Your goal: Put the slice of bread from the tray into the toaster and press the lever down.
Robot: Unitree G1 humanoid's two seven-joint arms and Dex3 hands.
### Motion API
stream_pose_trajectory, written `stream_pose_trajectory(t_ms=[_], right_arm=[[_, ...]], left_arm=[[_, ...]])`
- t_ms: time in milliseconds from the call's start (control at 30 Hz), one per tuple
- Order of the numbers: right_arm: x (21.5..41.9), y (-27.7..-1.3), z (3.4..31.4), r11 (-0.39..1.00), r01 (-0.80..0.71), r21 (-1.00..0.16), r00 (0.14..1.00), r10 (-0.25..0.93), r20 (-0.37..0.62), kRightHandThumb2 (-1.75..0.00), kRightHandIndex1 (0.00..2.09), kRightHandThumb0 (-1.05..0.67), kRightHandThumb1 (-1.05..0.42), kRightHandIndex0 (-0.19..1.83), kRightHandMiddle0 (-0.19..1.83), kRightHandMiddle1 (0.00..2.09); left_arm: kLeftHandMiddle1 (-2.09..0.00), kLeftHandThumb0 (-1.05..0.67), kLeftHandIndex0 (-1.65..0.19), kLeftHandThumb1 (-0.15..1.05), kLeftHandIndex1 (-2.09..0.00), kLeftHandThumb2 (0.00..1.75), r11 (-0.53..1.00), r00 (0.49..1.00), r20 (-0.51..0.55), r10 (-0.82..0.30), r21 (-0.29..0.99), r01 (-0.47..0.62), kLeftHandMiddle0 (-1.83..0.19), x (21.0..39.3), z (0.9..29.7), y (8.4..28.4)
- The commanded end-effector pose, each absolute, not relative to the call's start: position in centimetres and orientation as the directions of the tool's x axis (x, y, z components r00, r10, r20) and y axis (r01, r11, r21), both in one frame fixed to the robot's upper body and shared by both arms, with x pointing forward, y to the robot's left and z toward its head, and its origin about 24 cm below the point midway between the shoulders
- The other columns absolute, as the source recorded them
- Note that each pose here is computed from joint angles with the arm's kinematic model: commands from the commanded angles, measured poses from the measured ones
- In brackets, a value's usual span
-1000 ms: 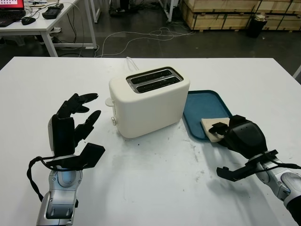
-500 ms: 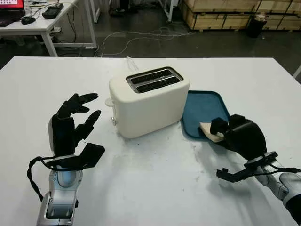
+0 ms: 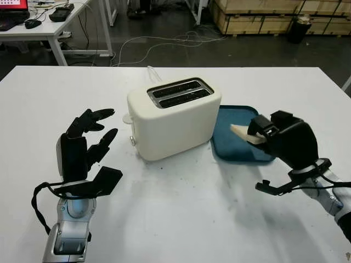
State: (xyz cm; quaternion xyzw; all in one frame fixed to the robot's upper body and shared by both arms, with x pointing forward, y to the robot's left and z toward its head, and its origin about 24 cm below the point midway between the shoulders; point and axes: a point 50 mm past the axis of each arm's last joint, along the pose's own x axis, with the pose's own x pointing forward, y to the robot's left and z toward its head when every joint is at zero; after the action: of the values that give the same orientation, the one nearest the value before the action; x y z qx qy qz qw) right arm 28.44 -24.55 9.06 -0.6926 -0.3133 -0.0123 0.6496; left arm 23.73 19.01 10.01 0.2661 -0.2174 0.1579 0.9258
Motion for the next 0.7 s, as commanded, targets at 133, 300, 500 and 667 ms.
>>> stream_pose_trajectory(t_ms=[133, 300, 500, 667], right_arm=[[29.5, -25.1, 11.8, 0.115, 0.429, -0.896, 0.81, 0.389, 0.438, -0.47, 1.75, -0.45, -0.92, 0.85, 0.53, 1.75], [31.1, -25.7, 16.1, 0.346, 0.293, -0.891, 0.834, 0.364, 0.415, -0.42, 1.75, -0.46, -0.92, 0.92, 0.56, 1.75], [34.2, -25.4, 22.5, 0.564, 0.081, -0.822, 0.82, 0.431, 0.377, -0.33, 1.75, -0.48, -0.92, 0.91, 0.69, 1.56], [36.7, -23.4, 26.8, 0.618, -0.049, -0.785, 0.777, 0.517, 0.359, -0.24, 1.75, -0.49, -0.92, 0.99, 0.79, 1.74]], left_arm=[[-1.25, -0.24, -0.68, 0.92, -0.57, 0.05, 0.809, 0.847, 0.504, 0.167, 0.422, -0.41, -0.49, 23.8, 10.2, 18.9], [-1.25, -0.25, -0.68, 0.92, -0.57, 0.05, 0.807, 0.848, 0.504, 0.165, 0.425, -0.41, -0.49, 23.8, 10.3, 18.8], [-1.25, -0.24, -0.68, 0.92, -0.57, 0.05, 0.81, 0.848, 0.504, 0.166, 0.42, -0.409, -0.48, 23.8, 10.4, 18.9], [-1.25, -0.24, -0.67, 0.92, -0.57, 0.05, 0.81, 0.849, 0.502, 0.165, 0.422, -0.407, -0.48, 23.8, 10.5, 18.9]])
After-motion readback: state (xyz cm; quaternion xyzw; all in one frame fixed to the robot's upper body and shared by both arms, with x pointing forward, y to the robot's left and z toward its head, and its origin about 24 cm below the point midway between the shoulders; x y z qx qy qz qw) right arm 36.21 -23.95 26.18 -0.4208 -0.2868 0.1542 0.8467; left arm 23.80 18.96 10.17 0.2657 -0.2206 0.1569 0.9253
